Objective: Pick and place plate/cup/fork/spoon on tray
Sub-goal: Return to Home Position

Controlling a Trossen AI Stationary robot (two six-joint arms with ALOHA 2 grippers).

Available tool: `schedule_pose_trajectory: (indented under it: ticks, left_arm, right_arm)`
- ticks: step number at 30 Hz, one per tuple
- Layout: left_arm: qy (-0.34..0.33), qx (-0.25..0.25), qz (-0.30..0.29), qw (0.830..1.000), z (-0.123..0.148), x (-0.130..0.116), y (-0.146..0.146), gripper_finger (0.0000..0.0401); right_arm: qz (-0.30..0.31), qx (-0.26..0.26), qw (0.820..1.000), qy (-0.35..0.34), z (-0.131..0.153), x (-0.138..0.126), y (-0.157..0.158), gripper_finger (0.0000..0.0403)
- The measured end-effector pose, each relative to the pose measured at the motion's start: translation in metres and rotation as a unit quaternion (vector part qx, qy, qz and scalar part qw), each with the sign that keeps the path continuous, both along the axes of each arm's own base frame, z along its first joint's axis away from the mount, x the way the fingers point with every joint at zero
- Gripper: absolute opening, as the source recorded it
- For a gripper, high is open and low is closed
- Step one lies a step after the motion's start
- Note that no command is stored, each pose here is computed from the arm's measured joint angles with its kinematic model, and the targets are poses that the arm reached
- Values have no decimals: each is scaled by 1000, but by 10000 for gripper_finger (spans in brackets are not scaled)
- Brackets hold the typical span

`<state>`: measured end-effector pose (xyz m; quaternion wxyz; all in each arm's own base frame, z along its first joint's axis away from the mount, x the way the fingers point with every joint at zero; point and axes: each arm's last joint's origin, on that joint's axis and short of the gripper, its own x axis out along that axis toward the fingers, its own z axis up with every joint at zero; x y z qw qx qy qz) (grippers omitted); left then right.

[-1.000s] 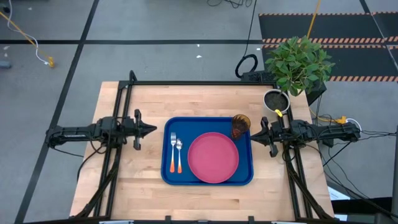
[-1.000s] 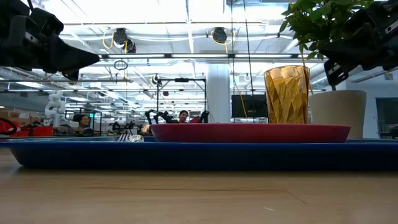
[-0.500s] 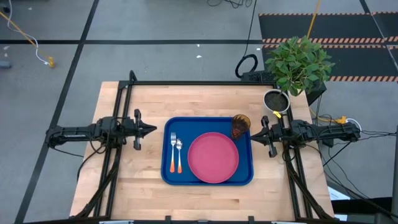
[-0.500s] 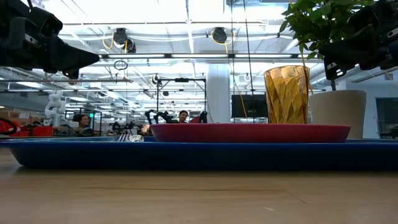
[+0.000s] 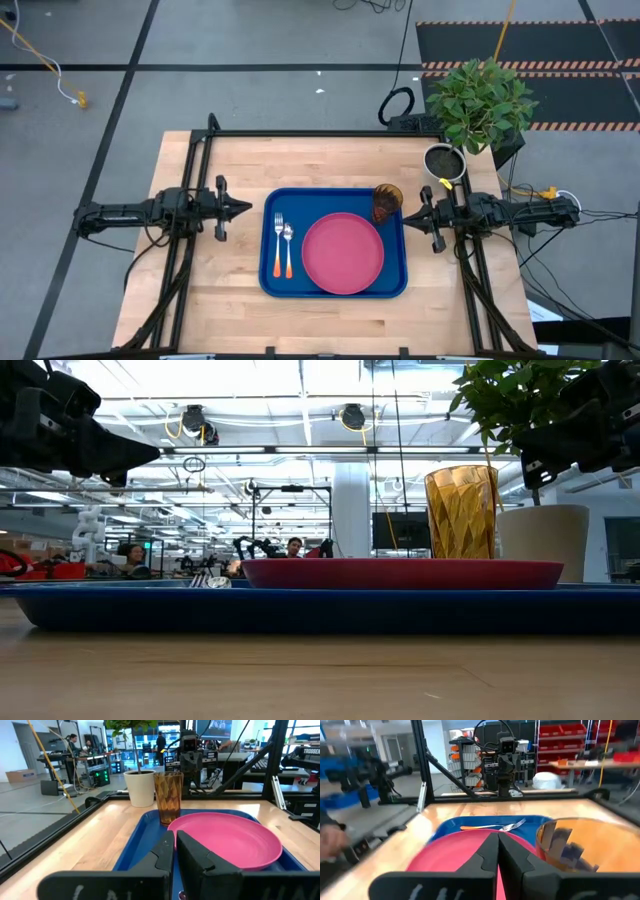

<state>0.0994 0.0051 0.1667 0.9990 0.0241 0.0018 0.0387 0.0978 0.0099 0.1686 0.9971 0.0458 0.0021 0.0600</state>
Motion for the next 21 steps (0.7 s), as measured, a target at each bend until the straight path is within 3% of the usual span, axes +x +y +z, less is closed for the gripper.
schedule_pose_trajectory:
  ticks: [5,8,21]
  left_arm:
    - [0,0,0,1000,0,0,0,24]
    - [-1,0,0,1000,0,0,0,24]
    - [-1,0,0,1000,0,0,0,24]
  right_arm:
    - [0,-107,994,-13,0,0,0,0]
    - [0,-140,990,-17,0,0,0,0]
    - [0,-131,991,-18,0,0,0,0]
